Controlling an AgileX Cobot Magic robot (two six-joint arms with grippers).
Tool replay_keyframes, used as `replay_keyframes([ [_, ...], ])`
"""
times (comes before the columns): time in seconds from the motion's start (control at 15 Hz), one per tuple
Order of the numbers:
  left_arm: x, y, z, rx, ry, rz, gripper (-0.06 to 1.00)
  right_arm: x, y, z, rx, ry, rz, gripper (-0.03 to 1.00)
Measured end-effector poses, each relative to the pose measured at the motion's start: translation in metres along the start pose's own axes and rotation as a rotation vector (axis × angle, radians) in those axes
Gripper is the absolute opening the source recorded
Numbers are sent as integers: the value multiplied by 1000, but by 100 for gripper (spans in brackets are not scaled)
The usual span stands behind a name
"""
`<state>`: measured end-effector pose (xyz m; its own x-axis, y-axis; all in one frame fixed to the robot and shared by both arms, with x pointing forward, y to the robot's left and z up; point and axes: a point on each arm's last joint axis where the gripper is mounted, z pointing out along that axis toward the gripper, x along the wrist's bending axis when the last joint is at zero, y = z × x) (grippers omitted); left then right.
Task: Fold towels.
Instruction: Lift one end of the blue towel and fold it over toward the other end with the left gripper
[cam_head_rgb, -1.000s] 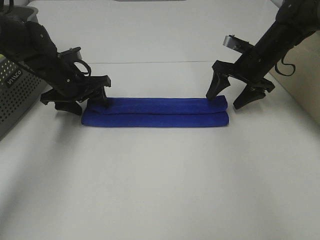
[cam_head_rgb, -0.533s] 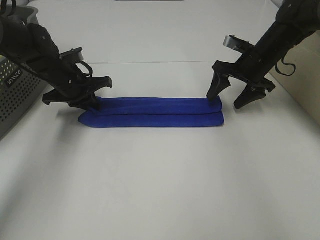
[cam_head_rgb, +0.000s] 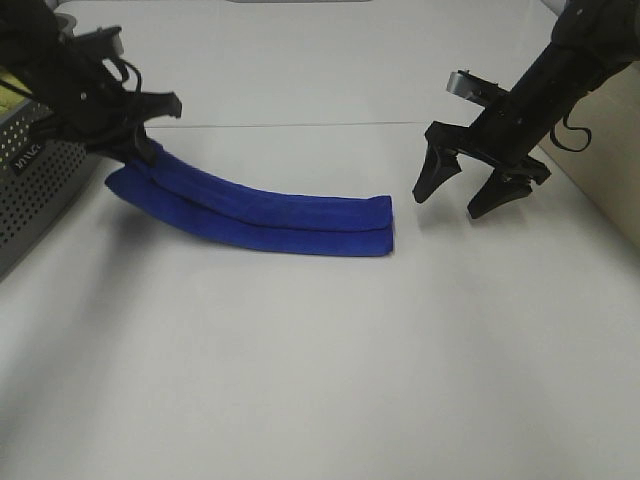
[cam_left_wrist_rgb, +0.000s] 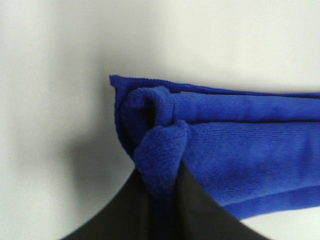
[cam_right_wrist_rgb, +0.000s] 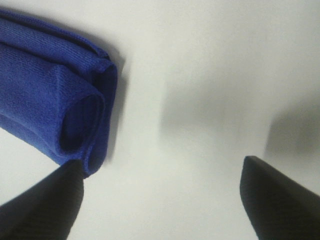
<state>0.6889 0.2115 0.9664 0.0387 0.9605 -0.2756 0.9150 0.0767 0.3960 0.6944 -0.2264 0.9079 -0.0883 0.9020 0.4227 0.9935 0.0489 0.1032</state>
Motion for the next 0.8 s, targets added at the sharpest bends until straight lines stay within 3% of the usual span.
replay_keyframes([
  [0.2,-40,12,-22,5,-70,12,7,0,0,0,3,2,0,82],
  [0.33,-78,14,-23,33,-139,22,7,0,0,0,2,2,1,82],
  [0.53,-136,4,3,78,-226,42,7,0,0,0,3,4,2,82],
  [0.8,-164,-8,63,143,-241,-7,7,1,0,0,2,7,3,82],
])
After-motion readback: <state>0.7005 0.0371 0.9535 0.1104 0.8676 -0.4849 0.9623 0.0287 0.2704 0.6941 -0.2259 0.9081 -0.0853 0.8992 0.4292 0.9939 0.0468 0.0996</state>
